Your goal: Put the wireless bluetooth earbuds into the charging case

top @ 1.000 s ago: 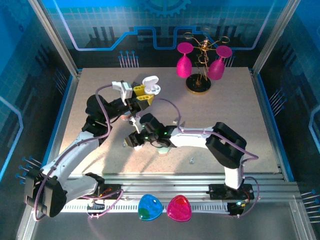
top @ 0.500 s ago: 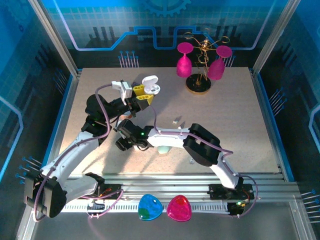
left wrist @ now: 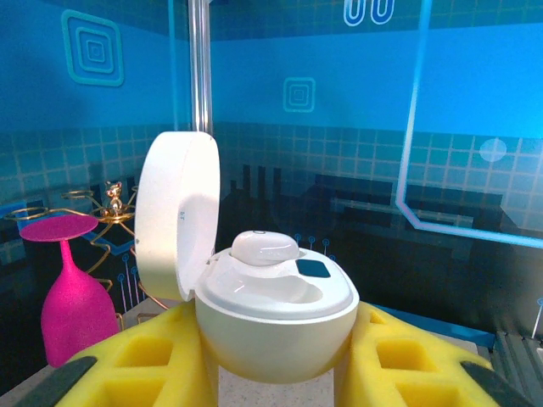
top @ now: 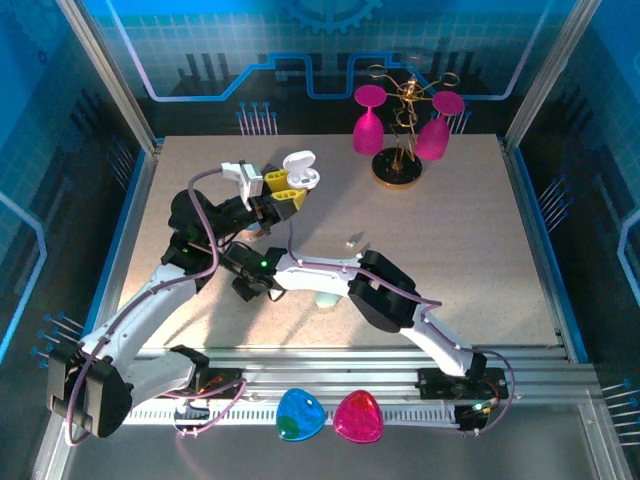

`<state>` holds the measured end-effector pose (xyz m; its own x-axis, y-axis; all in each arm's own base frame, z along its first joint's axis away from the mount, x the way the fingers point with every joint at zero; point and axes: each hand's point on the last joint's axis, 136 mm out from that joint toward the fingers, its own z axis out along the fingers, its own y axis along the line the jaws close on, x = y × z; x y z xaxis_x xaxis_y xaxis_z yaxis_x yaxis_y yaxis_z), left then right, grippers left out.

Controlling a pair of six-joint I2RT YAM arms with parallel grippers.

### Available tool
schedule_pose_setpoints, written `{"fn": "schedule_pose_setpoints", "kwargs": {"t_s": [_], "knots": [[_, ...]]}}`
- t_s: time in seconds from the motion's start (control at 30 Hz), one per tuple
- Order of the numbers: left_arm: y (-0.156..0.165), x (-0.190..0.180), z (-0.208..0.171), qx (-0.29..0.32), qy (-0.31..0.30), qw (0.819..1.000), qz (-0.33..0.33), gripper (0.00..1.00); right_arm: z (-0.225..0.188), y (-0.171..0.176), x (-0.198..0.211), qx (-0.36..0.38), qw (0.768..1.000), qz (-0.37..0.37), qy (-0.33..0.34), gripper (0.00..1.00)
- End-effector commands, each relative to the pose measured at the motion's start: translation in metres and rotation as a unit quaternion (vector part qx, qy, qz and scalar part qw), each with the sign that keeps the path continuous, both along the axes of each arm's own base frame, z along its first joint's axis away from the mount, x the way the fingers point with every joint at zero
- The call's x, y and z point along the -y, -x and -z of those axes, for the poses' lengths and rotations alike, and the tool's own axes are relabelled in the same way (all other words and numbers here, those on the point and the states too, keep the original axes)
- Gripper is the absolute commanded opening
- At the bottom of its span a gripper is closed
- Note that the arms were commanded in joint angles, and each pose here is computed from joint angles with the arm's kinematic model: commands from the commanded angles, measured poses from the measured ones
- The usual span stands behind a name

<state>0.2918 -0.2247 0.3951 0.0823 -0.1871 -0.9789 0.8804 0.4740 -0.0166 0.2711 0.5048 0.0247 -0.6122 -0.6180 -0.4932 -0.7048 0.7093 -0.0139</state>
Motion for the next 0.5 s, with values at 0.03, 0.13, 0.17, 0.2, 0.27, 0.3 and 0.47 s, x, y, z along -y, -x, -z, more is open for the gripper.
{"fn": "schedule_pose_setpoints", "kwargs": {"t_s": [0.03,0.13,0.17,0.2,0.27,0.3,0.47], "knots": [[0.0076,-0.0062,-0.0262,0.036,0.018,0.999,-0.002,0.22,0.0105,0.0117,-0.0009,-0.01,1.0,-0.01,0.028,0.45],[0.0085,-0.0063,-0.0268,0.036,0.019,0.999,-0.001,0.22,0.0138,0.0144,-0.0036,-0.019,0.999,-0.014,0.027,0.42],[0.0092,-0.0063,-0.0271,0.037,0.02,0.999,0.0,0.22,0.0144,0.0152,-0.0042,-0.022,0.999,-0.015,0.027,0.4],[0.0089,-0.0062,-0.0267,0.036,0.019,0.999,0.0,0.22,0.0148,0.0151,-0.0044,-0.022,0.999,-0.016,0.027,0.39],[0.0093,-0.0064,-0.0268,0.037,0.019,0.999,0.0,0.22,0.0155,0.0155,-0.0051,-0.023,0.999,-0.018,0.028,0.35],[0.0091,-0.0063,-0.0263,0.037,0.018,0.999,0.0,0.22,0.016,0.0154,-0.0051,-0.023,0.999,-0.018,0.029,0.34],[0.0089,-0.0062,-0.0274,0.038,0.018,0.999,0.0,0.22,0.0144,0.0164,-0.0052,-0.024,0.999,-0.023,0.03,0.29]]}}
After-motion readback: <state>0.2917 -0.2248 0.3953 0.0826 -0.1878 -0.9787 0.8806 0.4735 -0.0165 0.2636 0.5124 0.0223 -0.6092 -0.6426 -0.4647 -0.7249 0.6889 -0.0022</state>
